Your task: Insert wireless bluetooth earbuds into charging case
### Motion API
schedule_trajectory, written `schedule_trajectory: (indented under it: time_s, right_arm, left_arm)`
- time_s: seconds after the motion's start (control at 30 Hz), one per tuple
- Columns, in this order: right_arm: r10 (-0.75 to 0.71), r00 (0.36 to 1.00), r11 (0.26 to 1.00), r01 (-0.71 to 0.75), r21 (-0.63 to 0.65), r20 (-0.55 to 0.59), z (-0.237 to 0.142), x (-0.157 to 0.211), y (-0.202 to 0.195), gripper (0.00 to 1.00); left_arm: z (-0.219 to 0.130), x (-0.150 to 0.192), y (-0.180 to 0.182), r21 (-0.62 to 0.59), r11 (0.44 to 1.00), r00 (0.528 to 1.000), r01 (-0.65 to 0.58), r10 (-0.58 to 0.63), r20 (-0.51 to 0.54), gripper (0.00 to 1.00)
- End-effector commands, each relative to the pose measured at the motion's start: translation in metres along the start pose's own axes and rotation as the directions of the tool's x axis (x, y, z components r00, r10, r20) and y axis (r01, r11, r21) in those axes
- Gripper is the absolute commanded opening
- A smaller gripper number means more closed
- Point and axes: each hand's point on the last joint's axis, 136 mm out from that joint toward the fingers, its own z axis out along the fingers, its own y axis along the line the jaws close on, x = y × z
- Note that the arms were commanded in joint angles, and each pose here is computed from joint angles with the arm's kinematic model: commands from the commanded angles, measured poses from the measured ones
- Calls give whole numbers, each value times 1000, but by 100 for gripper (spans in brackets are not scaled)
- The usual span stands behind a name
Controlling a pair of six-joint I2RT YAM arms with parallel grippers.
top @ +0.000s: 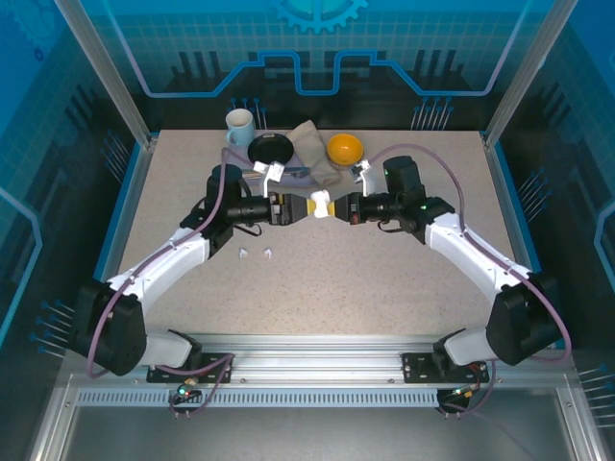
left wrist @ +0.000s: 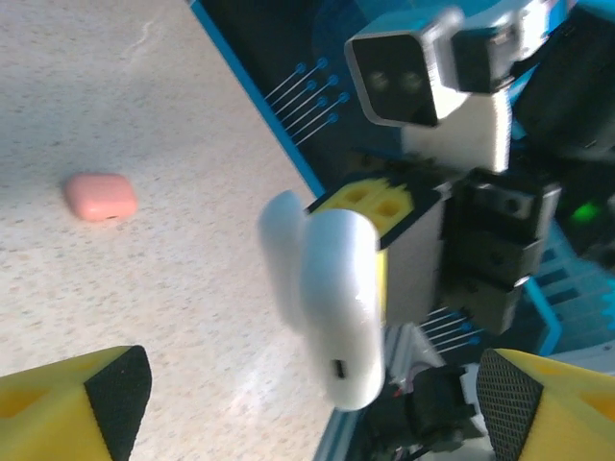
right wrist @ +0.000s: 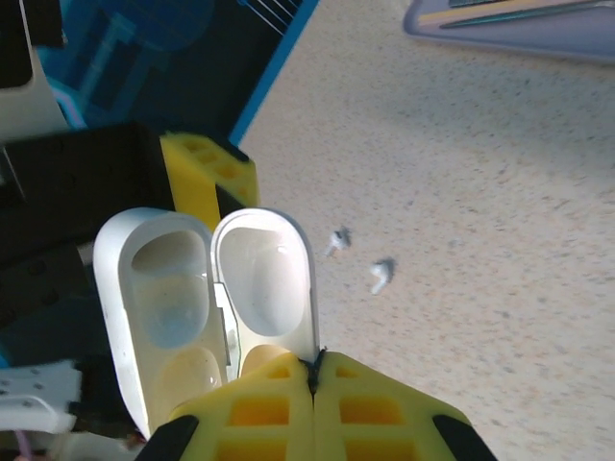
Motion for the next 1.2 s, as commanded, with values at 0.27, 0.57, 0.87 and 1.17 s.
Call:
schedule_trajectory:
  time_s: [0.27,0.57,0.87,1.17]
  right_arm:
    - [-361,891,891,416,181,-275,-16,1,-21,0]
    - [-472,759,784,594,180,-449,0,11,-20,0]
    - [-493,715,762,630,151,-496,7,23,-23,0]
    - [-509,720,767,628,131,-471,7,19,-15,0]
  left_arm:
    - [-2,11,0,-12,988,946,-152,142,-292,93]
    - [12,22,14,37,994,901,-104,109,-420,91]
    - [17,35,8,144,989,872,13,59,-485,72]
    - [21,42,12,165,984,863,60,32,-504,66]
